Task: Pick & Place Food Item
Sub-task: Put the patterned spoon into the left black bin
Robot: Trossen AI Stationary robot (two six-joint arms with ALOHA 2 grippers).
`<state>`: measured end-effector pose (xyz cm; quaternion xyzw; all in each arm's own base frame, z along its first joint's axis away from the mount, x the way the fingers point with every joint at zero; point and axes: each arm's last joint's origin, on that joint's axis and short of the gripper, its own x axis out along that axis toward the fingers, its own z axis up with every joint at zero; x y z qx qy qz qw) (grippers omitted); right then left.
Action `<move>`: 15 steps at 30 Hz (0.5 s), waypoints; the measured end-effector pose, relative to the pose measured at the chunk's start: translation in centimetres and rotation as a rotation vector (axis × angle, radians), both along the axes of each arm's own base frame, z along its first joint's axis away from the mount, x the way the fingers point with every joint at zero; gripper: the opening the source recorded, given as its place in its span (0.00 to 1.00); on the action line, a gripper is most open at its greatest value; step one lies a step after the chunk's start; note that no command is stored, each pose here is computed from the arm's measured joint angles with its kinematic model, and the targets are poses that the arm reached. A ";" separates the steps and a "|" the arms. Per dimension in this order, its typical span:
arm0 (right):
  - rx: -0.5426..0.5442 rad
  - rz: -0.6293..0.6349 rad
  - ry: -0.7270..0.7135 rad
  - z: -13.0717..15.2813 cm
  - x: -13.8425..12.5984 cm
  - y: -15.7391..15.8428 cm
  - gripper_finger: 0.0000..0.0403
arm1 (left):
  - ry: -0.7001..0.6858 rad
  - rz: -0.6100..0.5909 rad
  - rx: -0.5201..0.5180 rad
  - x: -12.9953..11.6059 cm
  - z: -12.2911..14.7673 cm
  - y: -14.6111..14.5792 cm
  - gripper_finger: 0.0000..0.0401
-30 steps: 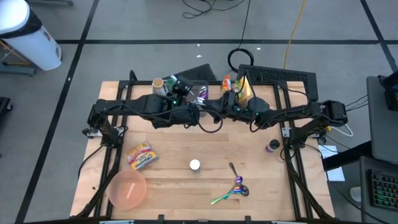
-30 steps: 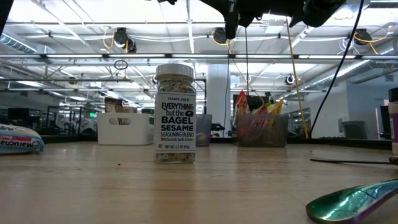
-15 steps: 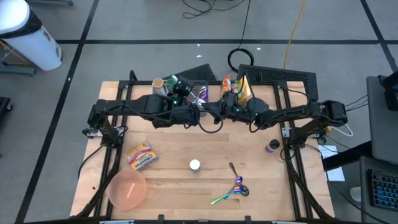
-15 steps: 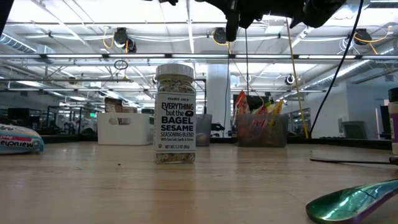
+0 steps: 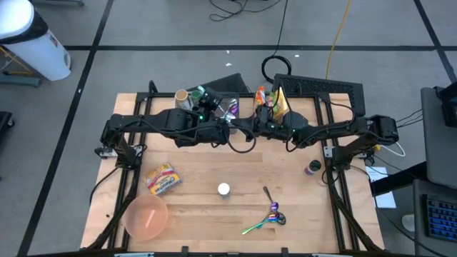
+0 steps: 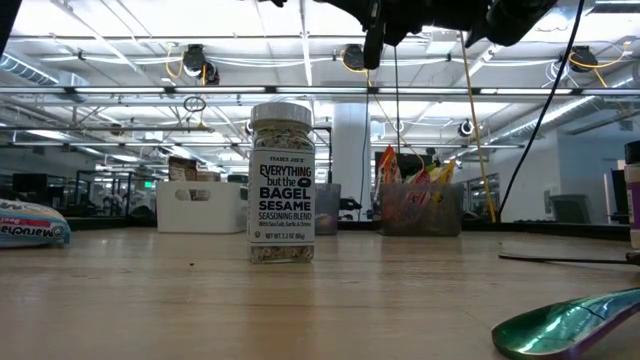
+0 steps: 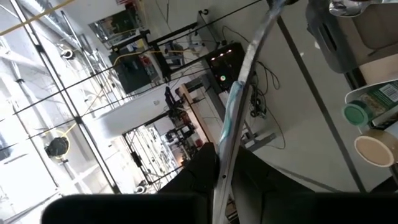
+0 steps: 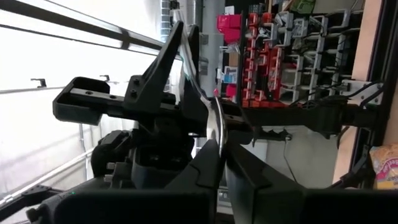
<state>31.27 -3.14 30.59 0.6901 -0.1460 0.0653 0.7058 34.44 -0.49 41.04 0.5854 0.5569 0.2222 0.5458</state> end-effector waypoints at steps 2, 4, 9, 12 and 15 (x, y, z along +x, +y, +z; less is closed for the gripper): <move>-0.007 0.009 0.002 0.0 0.0 0.0 0.01 | -0.005 -0.001 -0.004 0.0 0.0 0.0 0.11; -0.014 0.010 0.005 -0.1 0.0 0.0 0.01 | -0.009 0.000 -0.008 0.0 0.0 0.0 0.11; -0.018 0.011 0.006 -0.1 0.0 0.0 0.01 | -0.012 0.002 -0.010 0.0 0.0 0.0 0.09; -0.024 0.009 0.011 -0.1 0.0 0.0 0.01 | -0.023 0.006 -0.013 0.0 0.0 0.0 0.11; -0.035 0.005 0.017 -0.1 0.1 0.0 0.00 | -0.051 0.013 -0.023 0.1 0.0 0.0 0.15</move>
